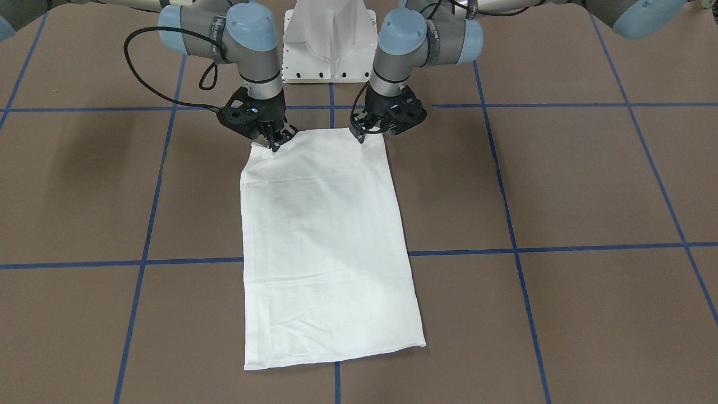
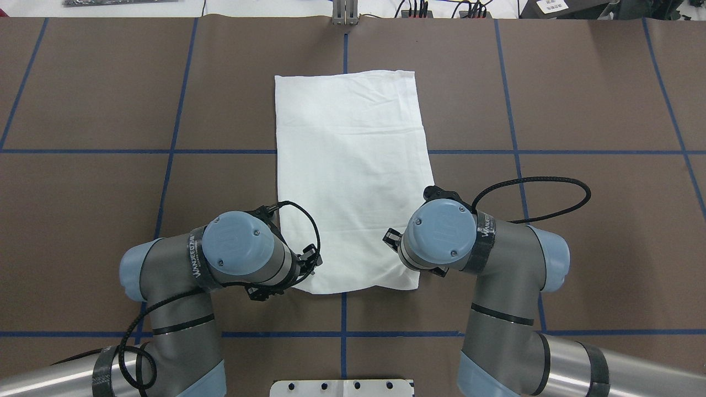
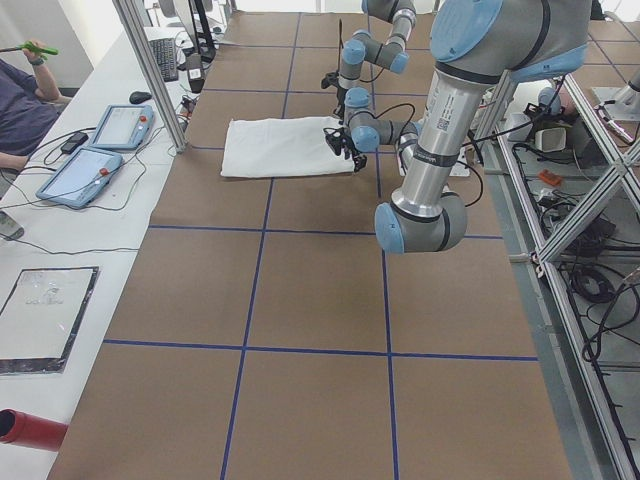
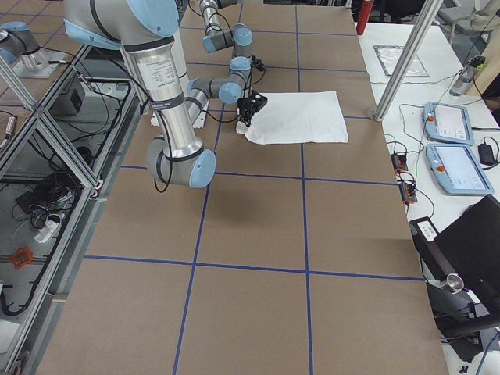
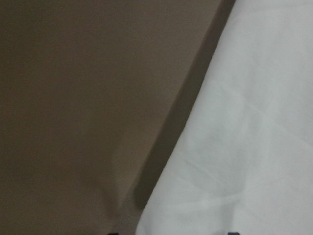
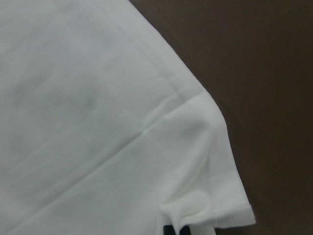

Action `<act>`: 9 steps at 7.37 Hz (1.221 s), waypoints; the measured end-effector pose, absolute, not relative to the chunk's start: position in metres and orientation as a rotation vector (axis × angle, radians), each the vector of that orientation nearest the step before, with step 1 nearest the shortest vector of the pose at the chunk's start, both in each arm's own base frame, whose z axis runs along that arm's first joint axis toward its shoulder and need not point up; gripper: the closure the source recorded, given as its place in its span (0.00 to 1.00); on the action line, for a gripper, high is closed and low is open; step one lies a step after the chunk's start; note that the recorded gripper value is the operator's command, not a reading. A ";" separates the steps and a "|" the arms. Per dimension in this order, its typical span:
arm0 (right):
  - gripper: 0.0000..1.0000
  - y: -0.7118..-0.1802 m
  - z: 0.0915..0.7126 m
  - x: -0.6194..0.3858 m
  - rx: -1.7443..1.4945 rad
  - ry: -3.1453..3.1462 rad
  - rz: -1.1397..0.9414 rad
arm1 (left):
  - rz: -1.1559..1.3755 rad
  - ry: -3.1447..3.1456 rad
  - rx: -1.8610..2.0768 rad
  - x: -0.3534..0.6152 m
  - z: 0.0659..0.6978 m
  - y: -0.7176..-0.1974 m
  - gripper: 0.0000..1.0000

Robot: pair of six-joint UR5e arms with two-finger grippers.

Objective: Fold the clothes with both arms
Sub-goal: 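Move the left gripper to the shirt's other near corner and grasp, then lift the near edge with both grippers and fold it farther from the robot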

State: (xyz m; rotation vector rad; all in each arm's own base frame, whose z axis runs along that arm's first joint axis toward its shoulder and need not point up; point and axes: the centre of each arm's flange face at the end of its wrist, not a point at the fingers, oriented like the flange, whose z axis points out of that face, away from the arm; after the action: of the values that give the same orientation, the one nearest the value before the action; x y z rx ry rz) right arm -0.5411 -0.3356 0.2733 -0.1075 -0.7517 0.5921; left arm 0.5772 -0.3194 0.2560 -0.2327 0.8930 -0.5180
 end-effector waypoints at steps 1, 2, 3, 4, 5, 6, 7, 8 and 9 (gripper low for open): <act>1.00 -0.336 0.273 -0.541 -0.107 -0.752 0.592 | -0.522 0.890 -0.228 0.578 0.258 -0.320 0.61; 1.00 -0.336 0.273 -0.540 -0.106 -0.753 0.594 | -0.525 0.888 -0.225 0.577 0.259 -0.321 0.82; 1.00 -0.338 0.273 -0.539 -0.106 -0.753 0.596 | -0.525 0.889 -0.224 0.577 0.258 -0.321 1.00; 1.00 -0.339 0.273 -0.538 -0.106 -0.753 0.598 | -0.524 0.892 -0.225 0.576 0.257 -0.320 1.00; 1.00 -0.340 0.273 -0.538 -0.107 -0.754 0.599 | -0.520 0.900 -0.224 0.575 0.253 -0.320 1.00; 1.00 -0.340 0.271 -0.537 -0.110 -0.757 0.598 | -0.512 0.912 -0.221 0.571 0.249 -0.319 1.00; 1.00 -0.338 0.267 -0.533 -0.114 -0.769 0.591 | -0.504 0.929 -0.218 0.563 0.242 -0.317 1.00; 1.00 -0.335 0.259 -0.525 -0.117 -0.789 0.581 | -0.494 0.953 -0.217 0.550 0.234 -0.311 1.00; 1.00 -0.329 0.249 -0.513 -0.129 -0.814 0.565 | -0.483 0.977 -0.217 0.534 0.224 -0.304 1.00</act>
State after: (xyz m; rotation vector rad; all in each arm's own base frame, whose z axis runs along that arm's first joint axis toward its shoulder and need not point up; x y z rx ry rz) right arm -0.5129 -0.3286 0.2494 -0.1287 -0.8145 0.5653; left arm 0.5335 -0.3035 0.2241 -0.2171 0.9774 -0.4831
